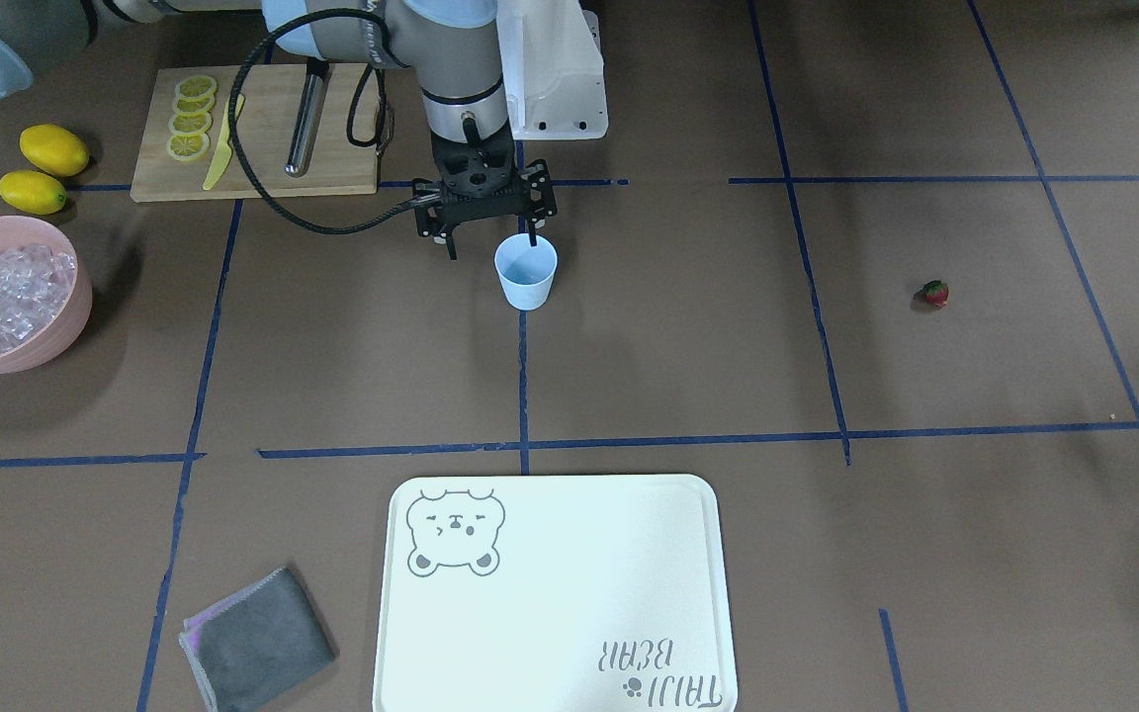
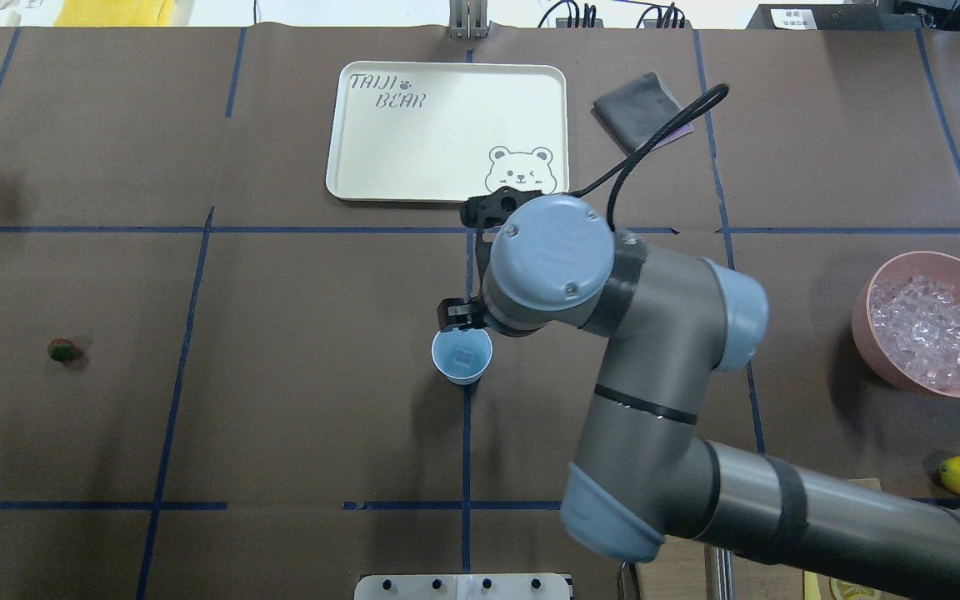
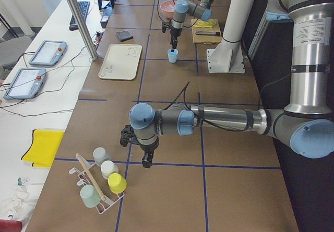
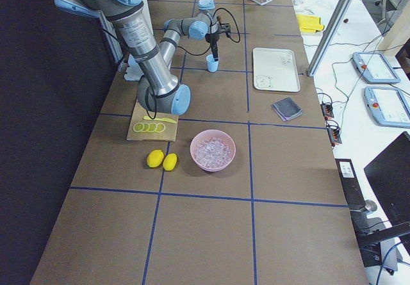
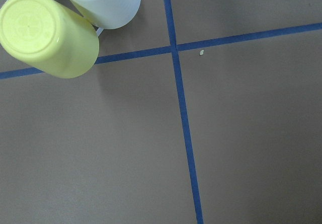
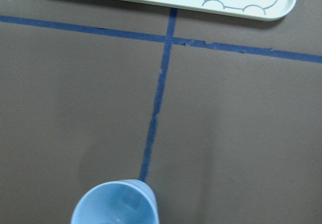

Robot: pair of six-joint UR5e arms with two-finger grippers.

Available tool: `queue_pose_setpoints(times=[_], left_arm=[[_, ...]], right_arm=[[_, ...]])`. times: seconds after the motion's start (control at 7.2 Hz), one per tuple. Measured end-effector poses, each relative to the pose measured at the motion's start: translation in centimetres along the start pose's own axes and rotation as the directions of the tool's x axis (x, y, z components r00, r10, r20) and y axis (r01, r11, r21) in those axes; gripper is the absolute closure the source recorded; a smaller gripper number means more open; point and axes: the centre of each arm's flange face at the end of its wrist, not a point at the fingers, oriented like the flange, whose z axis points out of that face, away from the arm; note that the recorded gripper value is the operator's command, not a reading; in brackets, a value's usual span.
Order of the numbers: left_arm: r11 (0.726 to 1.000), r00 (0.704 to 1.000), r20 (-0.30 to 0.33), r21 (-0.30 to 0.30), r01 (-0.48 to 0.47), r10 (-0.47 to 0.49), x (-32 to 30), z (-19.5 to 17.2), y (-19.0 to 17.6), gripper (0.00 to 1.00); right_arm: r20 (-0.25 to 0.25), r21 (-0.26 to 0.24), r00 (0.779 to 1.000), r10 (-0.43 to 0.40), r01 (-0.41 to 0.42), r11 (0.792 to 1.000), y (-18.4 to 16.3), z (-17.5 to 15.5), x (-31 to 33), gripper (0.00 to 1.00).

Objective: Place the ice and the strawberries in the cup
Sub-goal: 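Move the right gripper back toward the pink bowl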

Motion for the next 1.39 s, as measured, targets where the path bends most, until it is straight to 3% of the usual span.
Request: queue_pose_setpoints(times=[0.42,0.83,1.39], left_arm=[[1.0,1.0,0.0,0.0,0.0,0.0,0.0,0.0,0.0,0.0],[1.0,1.0,0.0,0.001,-0.001,0.001,0.0,0.0,0.0,0.0],[1.0,1.0,0.0,0.002,-0.002,0.002,0.1,-0.1,-0.1,0.0]], right_arm=[[-0.011,-0.03,0.988,-0.153,0.153,0.988,-3.1,-3.7,13.4,0.01],[-0.072,-0.108,0.946,-0.315,0.307,0.946,-2.8,-5.7,30.2,0.01],[-0.044,-0.196,0.928,-0.37,0.355,0.914,-0.7,-8.2,45.2,0.01]])
